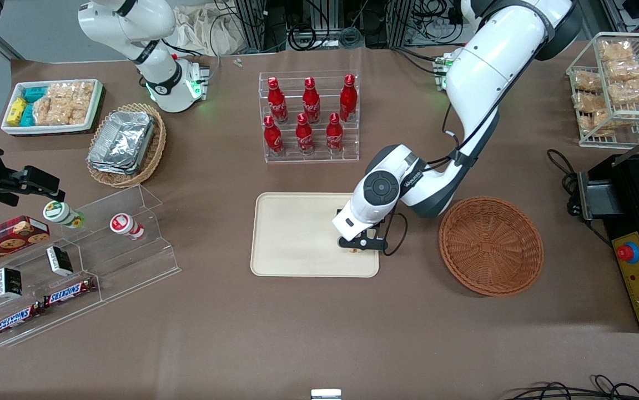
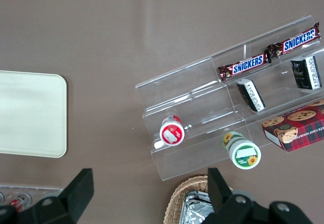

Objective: Place sandwich from basket to tray

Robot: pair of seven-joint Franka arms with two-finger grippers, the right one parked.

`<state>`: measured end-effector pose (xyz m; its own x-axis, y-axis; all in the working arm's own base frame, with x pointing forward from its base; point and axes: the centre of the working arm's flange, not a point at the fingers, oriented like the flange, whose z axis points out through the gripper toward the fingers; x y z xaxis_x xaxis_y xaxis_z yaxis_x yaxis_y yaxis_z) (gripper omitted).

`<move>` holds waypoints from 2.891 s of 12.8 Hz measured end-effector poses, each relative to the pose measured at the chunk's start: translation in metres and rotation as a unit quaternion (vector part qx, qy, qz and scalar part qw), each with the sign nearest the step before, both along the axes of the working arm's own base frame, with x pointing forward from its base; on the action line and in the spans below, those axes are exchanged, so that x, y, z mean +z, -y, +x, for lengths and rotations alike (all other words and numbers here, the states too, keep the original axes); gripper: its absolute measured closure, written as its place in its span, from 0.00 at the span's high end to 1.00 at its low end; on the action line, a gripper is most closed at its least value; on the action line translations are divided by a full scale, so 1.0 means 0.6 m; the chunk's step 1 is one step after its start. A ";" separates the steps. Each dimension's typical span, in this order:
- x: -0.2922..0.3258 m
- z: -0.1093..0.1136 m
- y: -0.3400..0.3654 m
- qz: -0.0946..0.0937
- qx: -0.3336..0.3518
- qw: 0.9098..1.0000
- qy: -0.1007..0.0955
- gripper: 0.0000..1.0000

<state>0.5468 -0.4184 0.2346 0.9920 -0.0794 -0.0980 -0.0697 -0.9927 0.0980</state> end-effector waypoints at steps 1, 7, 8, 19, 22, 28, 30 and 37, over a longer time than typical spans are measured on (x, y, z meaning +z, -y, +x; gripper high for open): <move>-0.003 -0.003 0.001 0.004 -0.005 1.000 0.002 0.33; -0.001 0.002 -0.004 0.007 -0.004 1.000 0.008 0.96; 0.008 0.014 -0.014 0.007 0.004 1.000 0.014 0.99; 0.377 0.125 -0.309 0.032 0.154 0.984 0.087 0.99; 0.398 0.146 -0.421 0.046 0.205 0.975 0.078 0.99; 0.393 0.155 -0.591 0.071 0.248 0.966 0.032 0.99; 0.402 0.148 -0.587 0.067 0.240 0.968 0.031 0.99; 0.445 0.066 -0.651 0.029 0.177 0.983 0.026 0.98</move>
<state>0.5863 -0.0276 0.5019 0.9602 0.2763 -0.0412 0.2780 -0.9595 0.0449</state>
